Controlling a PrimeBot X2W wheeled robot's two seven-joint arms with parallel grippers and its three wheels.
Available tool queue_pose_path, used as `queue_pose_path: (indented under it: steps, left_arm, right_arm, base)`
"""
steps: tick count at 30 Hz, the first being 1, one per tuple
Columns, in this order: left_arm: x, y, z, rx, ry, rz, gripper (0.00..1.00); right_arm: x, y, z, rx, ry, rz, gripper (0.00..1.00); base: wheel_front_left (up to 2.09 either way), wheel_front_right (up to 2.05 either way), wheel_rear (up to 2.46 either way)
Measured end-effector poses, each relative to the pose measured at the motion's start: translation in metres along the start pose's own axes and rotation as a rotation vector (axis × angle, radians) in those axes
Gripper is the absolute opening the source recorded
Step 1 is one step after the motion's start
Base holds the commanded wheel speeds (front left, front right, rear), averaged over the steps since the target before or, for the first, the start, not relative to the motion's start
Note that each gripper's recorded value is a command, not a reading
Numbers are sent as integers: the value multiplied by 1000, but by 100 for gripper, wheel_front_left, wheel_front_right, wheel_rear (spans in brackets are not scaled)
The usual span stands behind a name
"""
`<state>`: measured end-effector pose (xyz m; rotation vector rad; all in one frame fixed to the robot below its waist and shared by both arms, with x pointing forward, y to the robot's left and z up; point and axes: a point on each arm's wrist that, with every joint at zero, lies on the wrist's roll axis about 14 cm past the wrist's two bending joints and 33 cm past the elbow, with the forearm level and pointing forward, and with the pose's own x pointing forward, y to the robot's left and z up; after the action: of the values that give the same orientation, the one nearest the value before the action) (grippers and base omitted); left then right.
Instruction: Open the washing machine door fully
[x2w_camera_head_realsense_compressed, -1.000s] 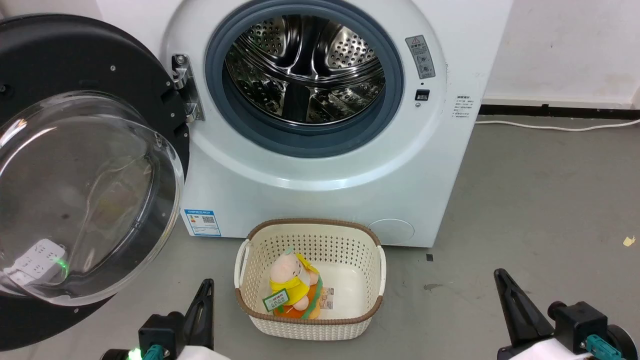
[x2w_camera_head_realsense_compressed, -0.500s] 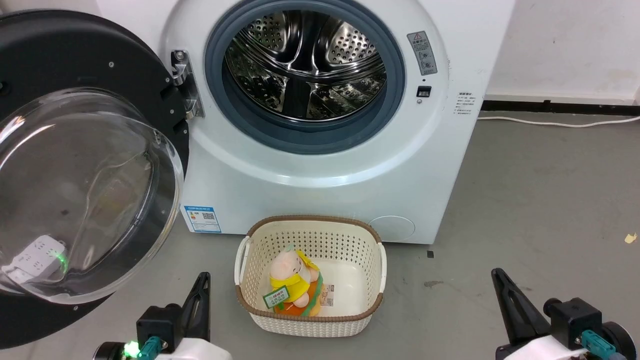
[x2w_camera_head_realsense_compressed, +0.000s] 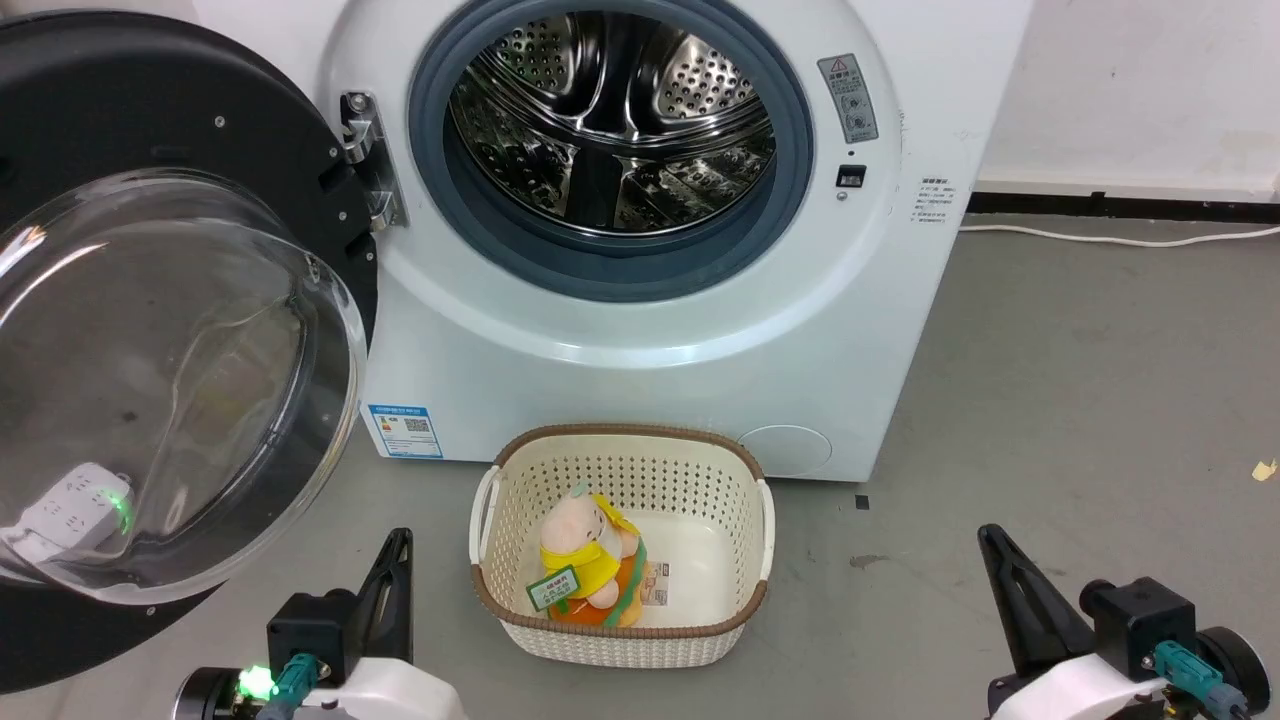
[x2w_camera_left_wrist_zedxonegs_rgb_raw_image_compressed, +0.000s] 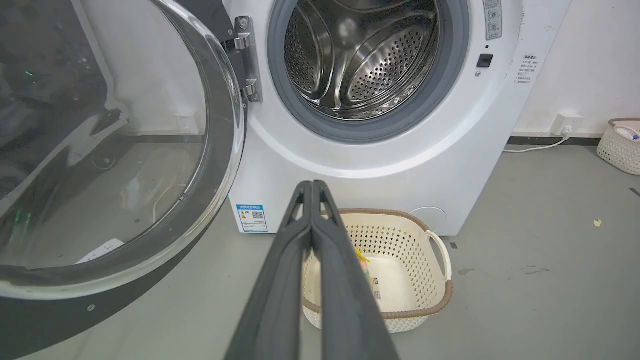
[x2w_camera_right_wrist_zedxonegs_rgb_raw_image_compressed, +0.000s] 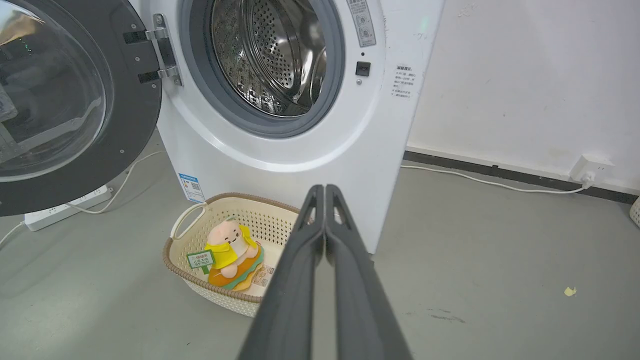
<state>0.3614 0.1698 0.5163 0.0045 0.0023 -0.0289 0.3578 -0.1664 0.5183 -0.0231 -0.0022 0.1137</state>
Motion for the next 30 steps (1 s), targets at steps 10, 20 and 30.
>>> queue_pose_path:
  steps: [10, 20, 30]
  left_arm:
    - [2, 2, 0, 16, 11, 7, 0]
    - [6, 5, 4, 26, 11, 17, 0]
    - [8, 8, 5, 42, 18, 26, 0]
  right_arm:
    - [5, 1, 2, -10, 5, 6, 0]
    - [8, 3, 1, -13, 18, 11, 0]
    - [12, 4, 3, -21, 23, 16, 0]
  base:
    - [0, 0, 0]
    - [0, 0, 0]
    - [0, 0, 0]
